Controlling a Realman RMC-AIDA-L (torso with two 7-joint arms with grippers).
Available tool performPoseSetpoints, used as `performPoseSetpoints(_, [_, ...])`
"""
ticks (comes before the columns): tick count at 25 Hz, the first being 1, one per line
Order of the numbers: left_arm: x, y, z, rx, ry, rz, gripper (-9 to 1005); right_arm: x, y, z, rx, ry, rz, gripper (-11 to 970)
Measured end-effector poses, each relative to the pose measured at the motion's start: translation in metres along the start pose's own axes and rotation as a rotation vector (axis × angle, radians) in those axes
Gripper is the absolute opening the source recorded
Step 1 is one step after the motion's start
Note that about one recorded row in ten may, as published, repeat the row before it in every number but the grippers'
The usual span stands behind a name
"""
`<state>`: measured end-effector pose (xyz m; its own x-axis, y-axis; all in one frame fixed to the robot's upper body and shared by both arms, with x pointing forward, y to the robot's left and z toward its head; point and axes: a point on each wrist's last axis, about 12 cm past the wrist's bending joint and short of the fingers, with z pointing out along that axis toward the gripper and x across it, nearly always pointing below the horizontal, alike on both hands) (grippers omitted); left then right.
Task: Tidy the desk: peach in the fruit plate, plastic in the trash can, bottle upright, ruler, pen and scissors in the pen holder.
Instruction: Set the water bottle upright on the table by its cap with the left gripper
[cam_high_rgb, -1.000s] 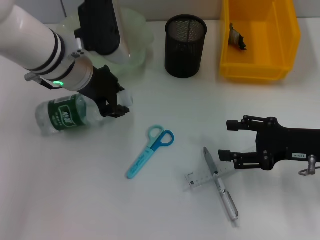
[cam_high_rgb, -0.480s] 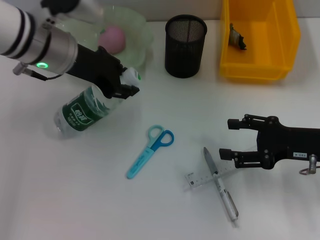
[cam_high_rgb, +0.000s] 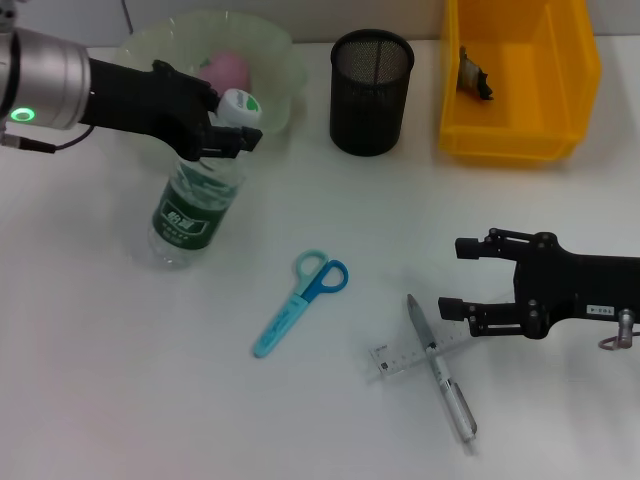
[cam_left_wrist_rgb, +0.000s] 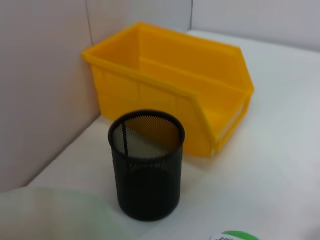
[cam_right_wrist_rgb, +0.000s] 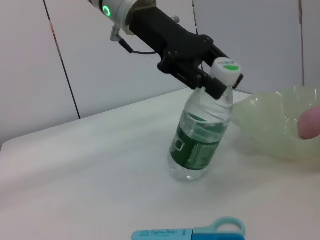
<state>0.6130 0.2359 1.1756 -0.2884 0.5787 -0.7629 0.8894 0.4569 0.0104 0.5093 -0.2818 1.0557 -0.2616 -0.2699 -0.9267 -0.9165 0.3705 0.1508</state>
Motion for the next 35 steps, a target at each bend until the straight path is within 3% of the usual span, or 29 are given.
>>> performPoseSetpoints(24, [0.049, 0.003, -0.041, -0.063, -0.239, -0.142, 447, -0.001, 0.003, 0.001, 0.023, -0.09, -0.057, 832])
performPoseSetpoints(35, [0.064, -0.001, -0.045, -0.062, -0.304, -0.14, 447, 0.0, 0.004, 0.006, 0.02, -0.104, -0.077, 832])
